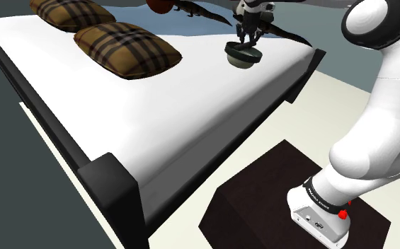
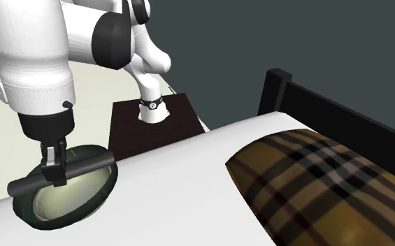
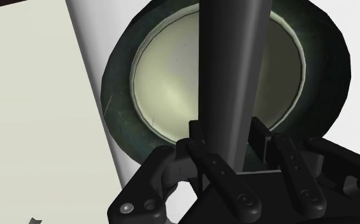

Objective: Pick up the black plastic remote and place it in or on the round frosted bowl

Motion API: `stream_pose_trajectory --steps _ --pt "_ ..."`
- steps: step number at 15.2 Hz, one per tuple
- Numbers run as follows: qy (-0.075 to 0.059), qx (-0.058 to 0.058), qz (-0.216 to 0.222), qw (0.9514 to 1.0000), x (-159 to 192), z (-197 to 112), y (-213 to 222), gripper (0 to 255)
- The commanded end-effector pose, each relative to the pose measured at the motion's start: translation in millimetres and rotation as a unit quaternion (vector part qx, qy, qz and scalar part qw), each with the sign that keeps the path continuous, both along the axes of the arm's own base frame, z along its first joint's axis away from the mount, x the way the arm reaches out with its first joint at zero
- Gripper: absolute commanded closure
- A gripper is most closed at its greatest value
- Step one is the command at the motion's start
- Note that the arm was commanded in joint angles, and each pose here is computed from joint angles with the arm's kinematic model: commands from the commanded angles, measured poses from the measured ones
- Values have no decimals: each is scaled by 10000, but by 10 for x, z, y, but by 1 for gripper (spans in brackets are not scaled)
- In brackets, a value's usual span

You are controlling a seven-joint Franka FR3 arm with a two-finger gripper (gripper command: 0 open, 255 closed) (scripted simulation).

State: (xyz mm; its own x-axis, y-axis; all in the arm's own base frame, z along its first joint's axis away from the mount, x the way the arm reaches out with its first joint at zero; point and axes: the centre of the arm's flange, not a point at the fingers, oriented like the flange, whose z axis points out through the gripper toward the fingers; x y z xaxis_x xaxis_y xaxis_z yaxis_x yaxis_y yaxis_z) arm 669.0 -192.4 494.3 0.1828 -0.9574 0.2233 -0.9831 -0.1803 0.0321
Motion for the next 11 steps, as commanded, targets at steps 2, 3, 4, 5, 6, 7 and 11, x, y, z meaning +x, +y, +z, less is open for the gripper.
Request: stream_pose_trajectory --steps 2,3,4,5,6,7,11 --pt "2 -2 -3 10000 -3 -16 -6 255" --pt "2 -2 -3 10000 -3 -16 -6 255" --pt "2 -2 -3 10000 -3 -16 -6 255" --pt "2 -2 -3 10000 -3 -16 -6 255" --pt "2 -2 -3 10000 -3 -16 -6 255" --pt "2 -2 -3 10000 -4 -16 -6 0" --pt "2 -2 -3 10000 -5 -16 -8 0"
